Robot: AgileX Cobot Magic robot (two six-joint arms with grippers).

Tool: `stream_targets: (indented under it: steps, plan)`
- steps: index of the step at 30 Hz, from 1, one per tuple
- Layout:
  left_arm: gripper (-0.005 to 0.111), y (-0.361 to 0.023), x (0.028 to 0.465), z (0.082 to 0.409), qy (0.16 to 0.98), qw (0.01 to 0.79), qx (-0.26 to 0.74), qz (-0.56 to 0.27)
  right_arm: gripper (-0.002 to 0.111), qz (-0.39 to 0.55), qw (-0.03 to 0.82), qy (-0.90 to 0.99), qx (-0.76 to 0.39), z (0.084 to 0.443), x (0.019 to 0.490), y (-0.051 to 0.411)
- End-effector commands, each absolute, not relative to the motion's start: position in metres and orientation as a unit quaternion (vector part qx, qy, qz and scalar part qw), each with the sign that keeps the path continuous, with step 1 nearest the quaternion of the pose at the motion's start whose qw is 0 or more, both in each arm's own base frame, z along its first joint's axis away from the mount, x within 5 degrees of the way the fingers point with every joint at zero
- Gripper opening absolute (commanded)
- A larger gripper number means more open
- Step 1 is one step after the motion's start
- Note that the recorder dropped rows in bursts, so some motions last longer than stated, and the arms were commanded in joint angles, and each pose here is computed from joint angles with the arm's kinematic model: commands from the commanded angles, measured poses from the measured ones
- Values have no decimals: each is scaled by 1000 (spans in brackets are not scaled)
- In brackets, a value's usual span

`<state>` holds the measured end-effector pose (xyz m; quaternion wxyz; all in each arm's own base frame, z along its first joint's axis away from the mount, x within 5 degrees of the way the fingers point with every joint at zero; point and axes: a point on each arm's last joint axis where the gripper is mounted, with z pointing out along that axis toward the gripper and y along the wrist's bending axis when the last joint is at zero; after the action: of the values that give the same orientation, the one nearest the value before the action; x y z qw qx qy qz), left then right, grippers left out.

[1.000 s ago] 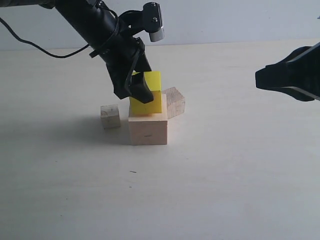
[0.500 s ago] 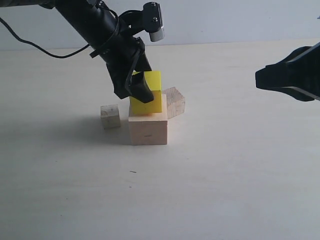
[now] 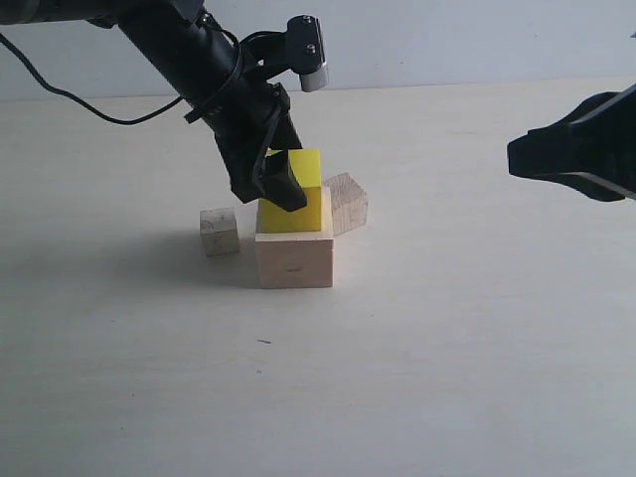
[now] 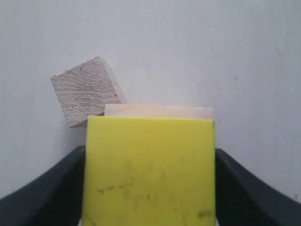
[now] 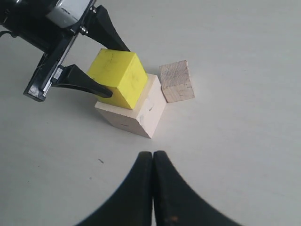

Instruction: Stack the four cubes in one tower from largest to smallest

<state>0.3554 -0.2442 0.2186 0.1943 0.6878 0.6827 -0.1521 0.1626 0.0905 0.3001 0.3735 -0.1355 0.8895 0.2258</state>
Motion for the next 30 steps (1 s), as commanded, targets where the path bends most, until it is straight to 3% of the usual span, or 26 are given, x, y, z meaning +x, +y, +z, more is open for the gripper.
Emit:
stream_targets:
  steps: [1, 2, 3, 4, 5, 7, 15, 30]
  plan:
    - [29, -246, 355, 217, 681, 191, 690, -156, 0, 225, 379, 887, -140, 303, 163, 91]
    - [36, -246, 355, 217, 681, 191, 690, -156, 0, 225, 379, 887, -140, 303, 163, 91]
    - [56, -246, 355, 217, 681, 193, 689, -154, 0, 225, 379, 887, -140, 303, 163, 91]
    - [64, -247, 356, 217, 681, 196, 689, -153, 0, 225, 379, 887, -140, 303, 163, 91]
    - [78, -247, 358, 217, 682, 205, 686, -148, 0, 225, 379, 887, -140, 303, 163, 91]
    - [87, -247, 359, 218, 685, 209, 682, -146, 0, 225, 378, 887, -141, 302, 163, 91]
    - [87, -248, 356, 225, 685, 215, 678, -159, 0, 225, 378, 887, -141, 302, 163, 91]
    - [86, -239, 334, 290, 664, 276, 676, -159, 0, 221, 379, 887, -144, 302, 163, 91]
